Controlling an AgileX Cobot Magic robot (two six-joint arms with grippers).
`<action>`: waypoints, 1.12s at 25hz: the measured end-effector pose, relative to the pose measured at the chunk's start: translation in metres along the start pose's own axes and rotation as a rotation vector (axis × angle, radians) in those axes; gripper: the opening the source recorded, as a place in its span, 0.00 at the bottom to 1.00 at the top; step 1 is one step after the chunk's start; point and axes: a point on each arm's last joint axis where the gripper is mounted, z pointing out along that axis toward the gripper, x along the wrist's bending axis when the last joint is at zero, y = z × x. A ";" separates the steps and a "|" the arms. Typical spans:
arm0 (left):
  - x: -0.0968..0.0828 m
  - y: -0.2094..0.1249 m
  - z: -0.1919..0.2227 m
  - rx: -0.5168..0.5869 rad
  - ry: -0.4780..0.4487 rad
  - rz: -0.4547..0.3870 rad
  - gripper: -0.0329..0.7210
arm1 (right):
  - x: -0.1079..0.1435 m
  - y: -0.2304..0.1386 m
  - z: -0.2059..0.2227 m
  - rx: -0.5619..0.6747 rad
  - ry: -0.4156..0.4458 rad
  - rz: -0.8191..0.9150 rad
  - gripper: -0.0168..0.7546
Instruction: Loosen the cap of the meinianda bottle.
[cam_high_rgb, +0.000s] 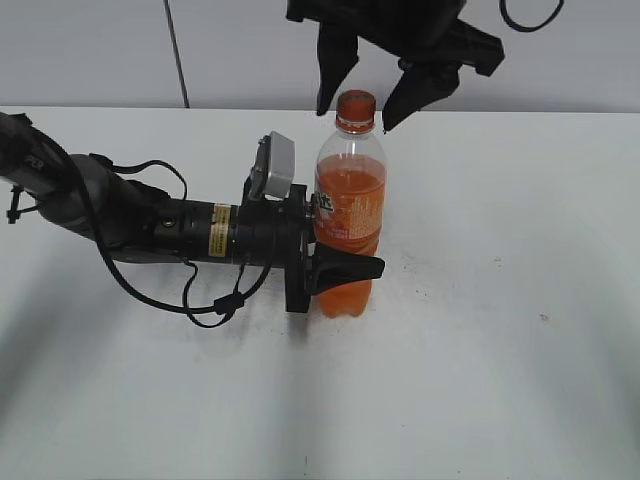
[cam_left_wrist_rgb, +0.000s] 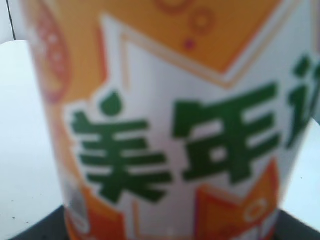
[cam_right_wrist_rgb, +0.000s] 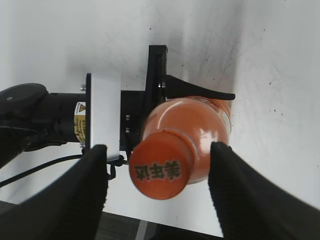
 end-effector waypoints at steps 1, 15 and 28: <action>0.000 0.000 0.000 0.000 0.000 0.000 0.56 | 0.000 -0.001 0.002 0.011 -0.005 0.001 0.63; 0.000 0.000 0.000 0.000 0.000 0.000 0.56 | -0.001 -0.002 0.005 0.032 -0.017 -0.001 0.47; 0.000 0.000 0.000 0.000 0.000 0.000 0.56 | -0.001 -0.002 0.005 0.031 -0.016 -0.017 0.47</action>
